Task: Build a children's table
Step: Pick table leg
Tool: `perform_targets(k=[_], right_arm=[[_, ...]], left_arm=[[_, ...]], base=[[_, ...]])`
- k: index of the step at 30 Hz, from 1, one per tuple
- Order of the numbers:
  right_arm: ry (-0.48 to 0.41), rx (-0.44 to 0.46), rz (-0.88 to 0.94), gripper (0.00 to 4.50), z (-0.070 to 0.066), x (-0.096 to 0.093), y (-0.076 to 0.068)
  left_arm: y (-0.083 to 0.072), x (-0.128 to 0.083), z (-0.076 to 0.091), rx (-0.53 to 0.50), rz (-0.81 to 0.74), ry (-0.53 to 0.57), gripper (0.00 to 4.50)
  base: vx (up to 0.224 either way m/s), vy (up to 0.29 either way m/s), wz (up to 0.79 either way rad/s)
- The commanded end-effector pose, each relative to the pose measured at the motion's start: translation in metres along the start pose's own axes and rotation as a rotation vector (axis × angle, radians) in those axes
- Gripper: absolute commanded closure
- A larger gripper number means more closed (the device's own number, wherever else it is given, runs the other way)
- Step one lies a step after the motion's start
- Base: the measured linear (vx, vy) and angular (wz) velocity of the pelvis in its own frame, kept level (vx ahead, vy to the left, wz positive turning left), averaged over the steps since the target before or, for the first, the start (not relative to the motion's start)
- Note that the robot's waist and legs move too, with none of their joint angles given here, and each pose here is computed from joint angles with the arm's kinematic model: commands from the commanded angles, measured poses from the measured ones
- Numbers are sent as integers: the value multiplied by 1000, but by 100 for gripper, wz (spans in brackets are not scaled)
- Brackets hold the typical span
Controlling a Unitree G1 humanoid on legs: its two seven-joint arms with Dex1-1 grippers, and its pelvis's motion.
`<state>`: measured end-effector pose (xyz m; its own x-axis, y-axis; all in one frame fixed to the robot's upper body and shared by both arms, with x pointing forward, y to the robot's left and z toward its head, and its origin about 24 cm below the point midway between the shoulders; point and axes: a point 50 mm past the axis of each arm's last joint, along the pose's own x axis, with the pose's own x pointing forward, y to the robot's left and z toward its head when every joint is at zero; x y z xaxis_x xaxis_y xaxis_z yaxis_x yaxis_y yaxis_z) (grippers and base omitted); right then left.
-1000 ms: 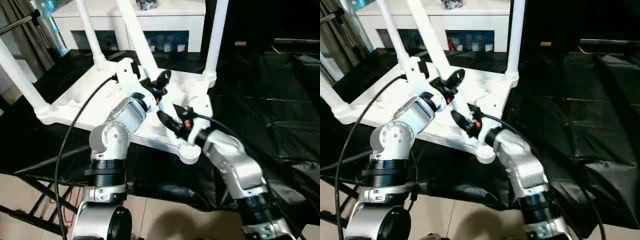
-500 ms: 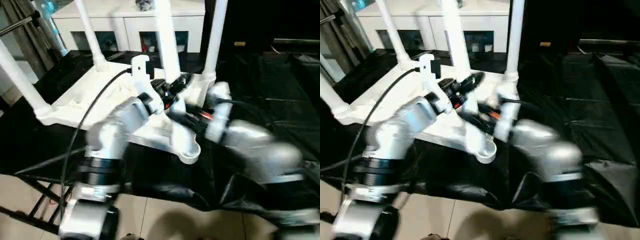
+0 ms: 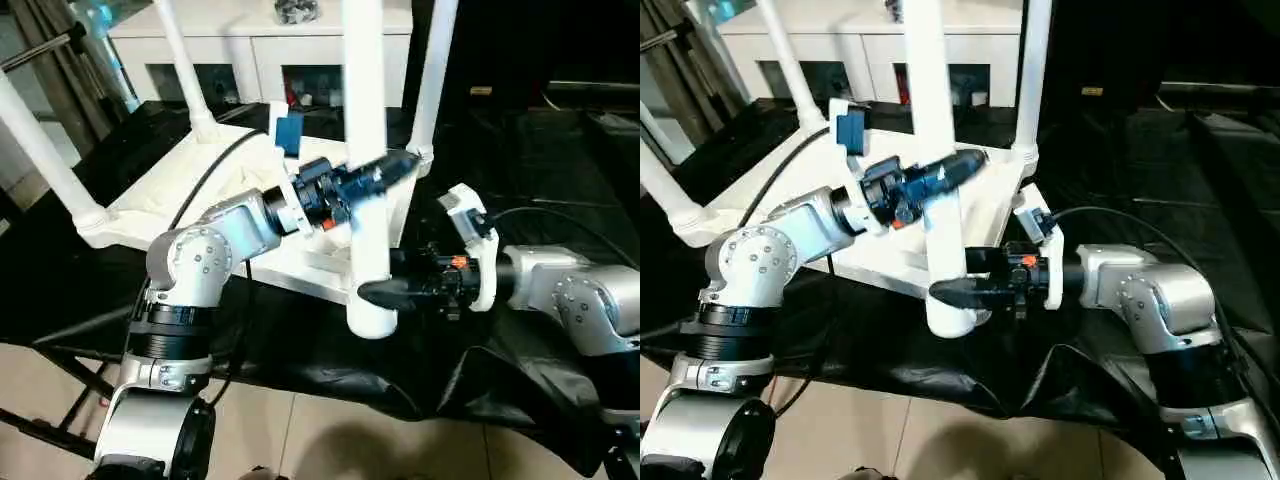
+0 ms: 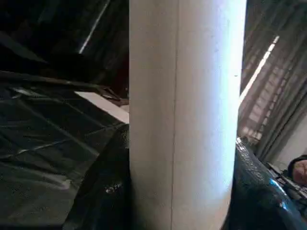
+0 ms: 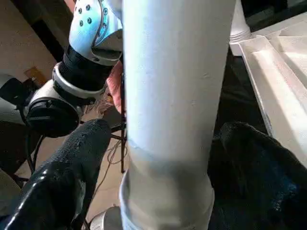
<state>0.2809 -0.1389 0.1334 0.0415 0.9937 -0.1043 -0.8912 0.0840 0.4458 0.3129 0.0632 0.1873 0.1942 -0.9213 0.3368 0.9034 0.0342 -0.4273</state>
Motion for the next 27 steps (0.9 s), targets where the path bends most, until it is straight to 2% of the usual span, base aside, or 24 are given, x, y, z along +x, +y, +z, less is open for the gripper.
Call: perform_targets(k=[1,5,7,12,13,14,17,22,23,25,27], right_arm=[[-2,-28,26,41,8,3,2],[2,-14,55,74,7,3,3],[5,-8,58,74,6,4,4],[4,6,60,132,1,9,4],[4,6,61,132,0,9,5],[3,7,63,155,0,10,5],[0,7,66,165,-1,11,5],[-8,11,60,210,-2,12,4],[-12,9,59,231,0,12,3],[-17,5,56,241,0,12,3],[-26,-2,46,254,1,12,2]], left_arm=[[-9,4,5,16,-67,6,265],[-10,3,0,6,-88,29,265],[-10,2,-1,6,-92,29,265],[-9,1,0,23,-75,24,265],[-9,1,0,24,-70,24,265],[-9,2,-2,27,-64,28,265],[-9,3,-2,29,-66,34,265],[-11,1,-7,35,-72,48,265],[-11,0,-6,41,-68,45,265],[-10,0,-6,42,-52,35,209],[-12,0,-4,24,-60,8,192]], base=[[0,0,0],[0,0,0],[0,0,0],[0,0,0],[0,0,0],[0,0,0],[0,0,0],[0,0,0],[0,0,0],[0,0,0],[0,0,0]])
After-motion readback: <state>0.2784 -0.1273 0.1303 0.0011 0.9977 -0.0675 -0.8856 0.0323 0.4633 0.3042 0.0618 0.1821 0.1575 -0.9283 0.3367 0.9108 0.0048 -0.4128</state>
